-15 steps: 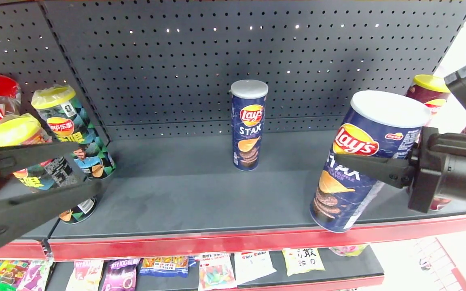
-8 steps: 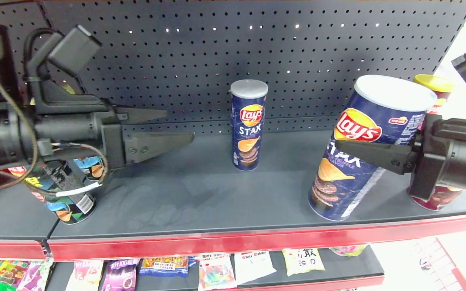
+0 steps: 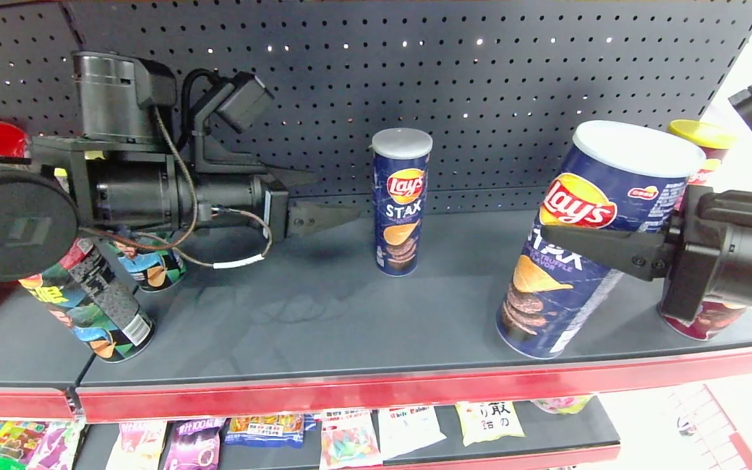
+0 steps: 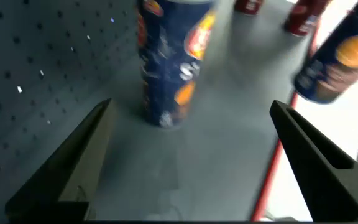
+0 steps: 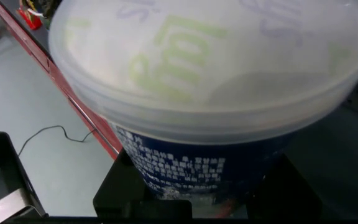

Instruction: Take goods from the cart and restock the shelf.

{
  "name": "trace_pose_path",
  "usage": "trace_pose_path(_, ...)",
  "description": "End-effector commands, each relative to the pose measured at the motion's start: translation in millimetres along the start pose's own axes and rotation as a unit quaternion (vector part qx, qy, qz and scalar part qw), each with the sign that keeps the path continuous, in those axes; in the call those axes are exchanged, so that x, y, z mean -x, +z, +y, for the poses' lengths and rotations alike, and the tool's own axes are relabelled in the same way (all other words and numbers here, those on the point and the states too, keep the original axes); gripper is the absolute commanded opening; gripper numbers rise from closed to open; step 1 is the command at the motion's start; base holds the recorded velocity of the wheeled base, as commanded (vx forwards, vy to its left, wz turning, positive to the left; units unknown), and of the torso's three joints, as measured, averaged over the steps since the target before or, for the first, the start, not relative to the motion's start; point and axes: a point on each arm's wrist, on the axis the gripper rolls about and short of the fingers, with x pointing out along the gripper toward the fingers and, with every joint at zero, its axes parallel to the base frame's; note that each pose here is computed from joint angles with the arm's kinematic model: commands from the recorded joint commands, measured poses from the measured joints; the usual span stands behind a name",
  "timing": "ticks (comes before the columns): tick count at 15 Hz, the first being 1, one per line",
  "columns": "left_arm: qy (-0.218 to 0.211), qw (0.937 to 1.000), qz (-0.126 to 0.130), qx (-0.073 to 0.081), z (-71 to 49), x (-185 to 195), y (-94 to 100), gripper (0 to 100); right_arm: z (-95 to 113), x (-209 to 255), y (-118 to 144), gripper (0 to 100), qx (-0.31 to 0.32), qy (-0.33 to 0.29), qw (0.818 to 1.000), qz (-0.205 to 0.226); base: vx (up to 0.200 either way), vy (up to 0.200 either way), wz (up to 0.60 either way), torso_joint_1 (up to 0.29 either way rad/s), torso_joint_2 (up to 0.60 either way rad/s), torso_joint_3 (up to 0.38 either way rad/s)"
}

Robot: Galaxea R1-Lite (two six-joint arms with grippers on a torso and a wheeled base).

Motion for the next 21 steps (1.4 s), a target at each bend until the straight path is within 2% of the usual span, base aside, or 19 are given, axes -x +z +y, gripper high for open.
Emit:
trace_pose_path(1,-0.011,0.9999,0.006,0.002,2.2,-14.6,-3.1,100,0.0,-0.3,0.2,0,0.0,0.0,1.0,0.0,0.0,0.0,0.0,0.0,0.0,0.0)
trace_pose_path(5,-0.021,0.9998,0.004,-0.002,3.1,-30.9,-1.0,100,0.0,-0.3,0.2,0,0.001,0.0,1.0,0.0,0.0,0.0,0.0,0.0,0.0,0.0)
trace_pose_path(10,-0.025,0.9996,-0.009,-0.011,14.4,-54.0,6.0,100,-0.6,-1.9,-0.1,0,0.0,-0.001,1.0,0.002,0.0,0.0,0.0,0.0,0.0,0.0)
trace_pose_path(12,-0.032,0.9994,-0.006,-0.01,12.3,-60.4,3.8,100,-1.0,-2.8,-0.7,0,0.0,-0.004,1.0,0.004,0.0,0.0,0.0,0.0,0.0,0.0)
trace_pose_path(17,-0.035,0.9988,-0.024,-0.022,17.6,-78.5,13.7,100,-1.4,-4.5,-1.3,0,-0.001,-0.007,1.0,0.006,0.0,0.0,0.0,0.0,0.0,0.0)
trace_pose_path(21,-0.046,0.9983,-0.025,-0.025,14.0,-91.8,13.0,100,-1.6,-4.9,-1.1,0,-0.001,-0.01,1.0,0.006,0.0,0.0,0.0,0.0,0.0,0.0)
